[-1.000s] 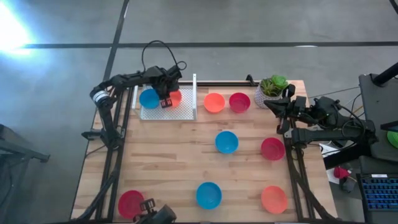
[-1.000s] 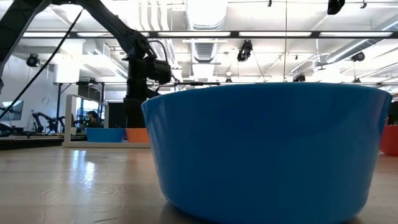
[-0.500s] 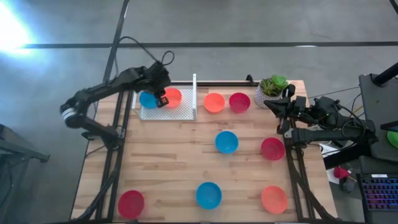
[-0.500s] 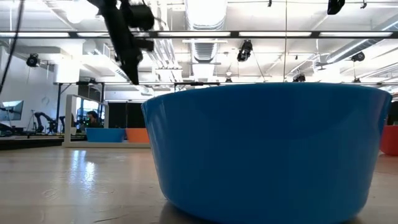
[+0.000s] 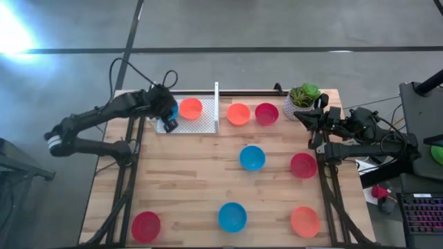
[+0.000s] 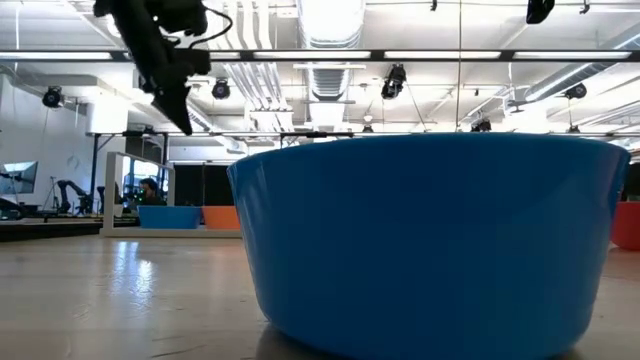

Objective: Pick & Place Mini bowls
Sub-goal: Adjust the bowls on the shelf

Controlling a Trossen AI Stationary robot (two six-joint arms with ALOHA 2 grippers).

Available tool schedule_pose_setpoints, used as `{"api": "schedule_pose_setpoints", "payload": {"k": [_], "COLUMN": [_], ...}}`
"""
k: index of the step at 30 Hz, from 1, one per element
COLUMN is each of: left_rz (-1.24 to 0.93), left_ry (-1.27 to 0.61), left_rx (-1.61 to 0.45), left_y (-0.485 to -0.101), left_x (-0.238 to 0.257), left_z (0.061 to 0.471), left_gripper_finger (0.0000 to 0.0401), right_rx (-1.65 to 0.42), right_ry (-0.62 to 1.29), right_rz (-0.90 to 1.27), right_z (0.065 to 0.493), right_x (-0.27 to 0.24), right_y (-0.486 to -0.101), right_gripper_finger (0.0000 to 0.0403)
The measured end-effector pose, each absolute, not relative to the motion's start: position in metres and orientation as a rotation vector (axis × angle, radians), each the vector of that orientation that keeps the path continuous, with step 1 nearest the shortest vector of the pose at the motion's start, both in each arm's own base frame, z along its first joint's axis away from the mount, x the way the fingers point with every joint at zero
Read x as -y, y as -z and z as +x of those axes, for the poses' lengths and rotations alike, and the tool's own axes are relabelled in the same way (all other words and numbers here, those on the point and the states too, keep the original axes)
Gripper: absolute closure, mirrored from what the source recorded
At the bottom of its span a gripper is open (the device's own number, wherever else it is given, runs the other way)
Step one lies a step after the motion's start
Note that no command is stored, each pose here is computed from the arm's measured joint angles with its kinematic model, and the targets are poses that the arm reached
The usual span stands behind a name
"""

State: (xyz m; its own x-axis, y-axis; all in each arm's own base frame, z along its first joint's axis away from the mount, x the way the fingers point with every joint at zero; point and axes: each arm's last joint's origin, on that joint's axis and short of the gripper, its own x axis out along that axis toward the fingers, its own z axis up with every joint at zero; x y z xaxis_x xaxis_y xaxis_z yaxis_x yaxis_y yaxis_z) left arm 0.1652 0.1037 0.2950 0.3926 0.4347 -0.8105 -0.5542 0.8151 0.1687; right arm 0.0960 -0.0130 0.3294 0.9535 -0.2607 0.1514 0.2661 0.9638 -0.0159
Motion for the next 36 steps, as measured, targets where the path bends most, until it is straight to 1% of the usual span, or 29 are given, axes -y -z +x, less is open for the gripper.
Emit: {"api": "schedule_pose_setpoints", "payload": {"k": [2,5,10,16,25,31,36], "left_rz": [-0.148,-0.165,-0.177,-0.152,-0.189,-0.178,-0.202], "left_ry": [-0.636,-0.633,-0.623,-0.605,-0.552,-0.489,-0.499], "left_rx": [-0.972,-0.962,-0.94,-0.845,-0.674,-0.551,-0.581], "left_y": [-0.29,-0.286,-0.288,-0.306,-0.331,-0.344,-0.34], "left_x": [-0.102,-0.1,-0.099,-0.093,-0.067,-0.052,-0.051], "left_z": [0.163,0.161,0.162,0.162,0.154,0.151,0.151], "left_gripper_finger": [0.0398,0.0399,0.0401,0.0401,0.0401,0.0401,0.0401], "right_rx": [0.15,0.152,0.151,0.15,0.135,-0.01,-0.137], "right_ry": [0.267,0.266,0.264,0.393,0.414,0.431,0.445], "right_rz": [-0.024,-0.012,0.02,0.1,0.217,0.247,0.229], "right_z": [0.096,0.096,0.097,0.097,0.106,0.121,0.128], "right_x": [0.013,0.013,0.013,0.017,0.018,0.019,0.02], "right_y": [-0.329,-0.329,-0.329,-0.327,-0.324,-0.326,-0.341], "right_gripper_finger": [0.0394,0.0394,0.0394,0.0394,0.0394,0.0394,0.0394]}}
